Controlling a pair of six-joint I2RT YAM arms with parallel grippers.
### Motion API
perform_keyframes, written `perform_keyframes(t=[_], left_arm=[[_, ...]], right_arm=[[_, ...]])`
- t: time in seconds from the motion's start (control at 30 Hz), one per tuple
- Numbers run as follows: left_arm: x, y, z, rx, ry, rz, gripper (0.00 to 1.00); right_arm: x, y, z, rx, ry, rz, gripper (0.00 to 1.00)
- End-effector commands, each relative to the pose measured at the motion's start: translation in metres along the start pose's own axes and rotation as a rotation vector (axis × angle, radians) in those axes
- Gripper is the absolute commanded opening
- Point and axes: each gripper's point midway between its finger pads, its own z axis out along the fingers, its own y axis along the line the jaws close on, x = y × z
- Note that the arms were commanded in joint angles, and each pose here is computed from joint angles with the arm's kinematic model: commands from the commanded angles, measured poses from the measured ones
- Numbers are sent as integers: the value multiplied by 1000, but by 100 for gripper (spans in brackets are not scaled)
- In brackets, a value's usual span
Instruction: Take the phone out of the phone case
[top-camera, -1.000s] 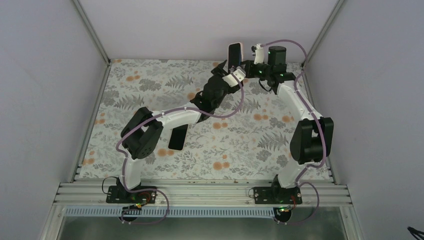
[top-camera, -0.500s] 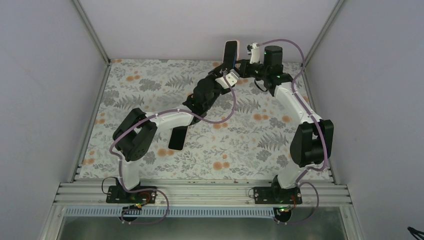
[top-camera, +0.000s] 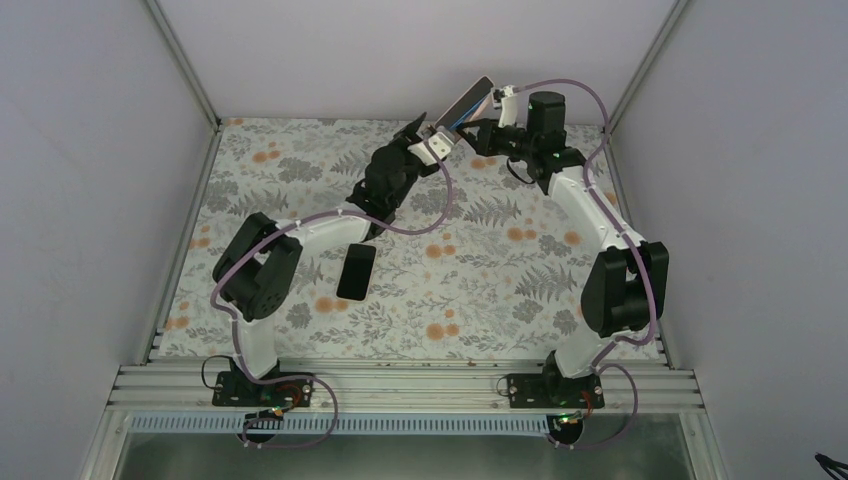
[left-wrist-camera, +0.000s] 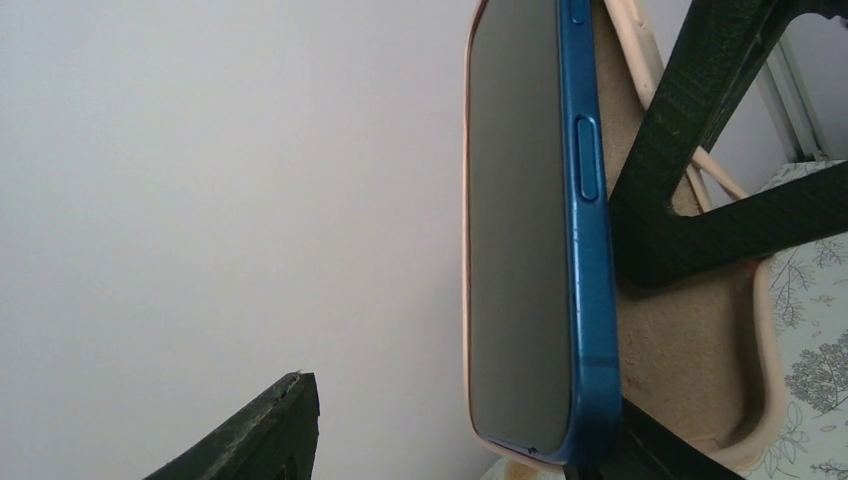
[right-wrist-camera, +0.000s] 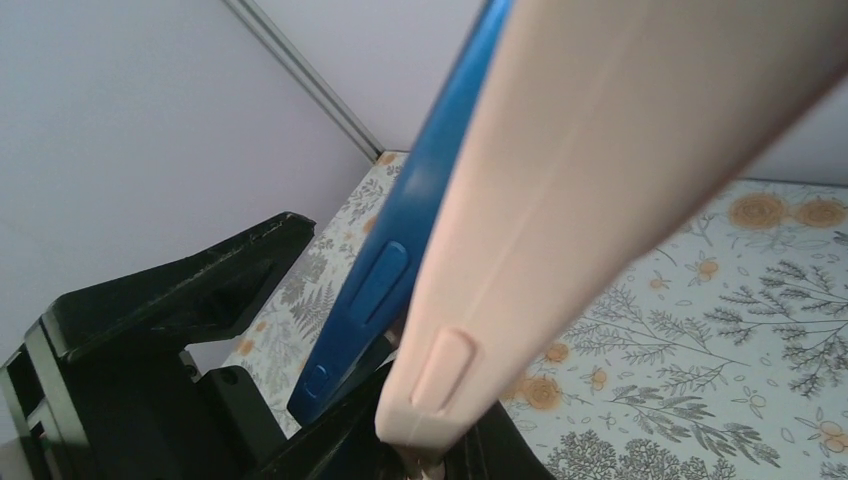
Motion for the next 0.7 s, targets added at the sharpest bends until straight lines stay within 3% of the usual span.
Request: perform_keyframes(t=[0.0, 0.67], left_arm=[[58, 120, -13, -359, 187, -42, 59], [32, 72, 16, -315, 153, -48, 56]], right_arm=[[-3, 27, -29, -99, 20, -4, 3], [29, 55, 3, -212, 115, -4, 3]])
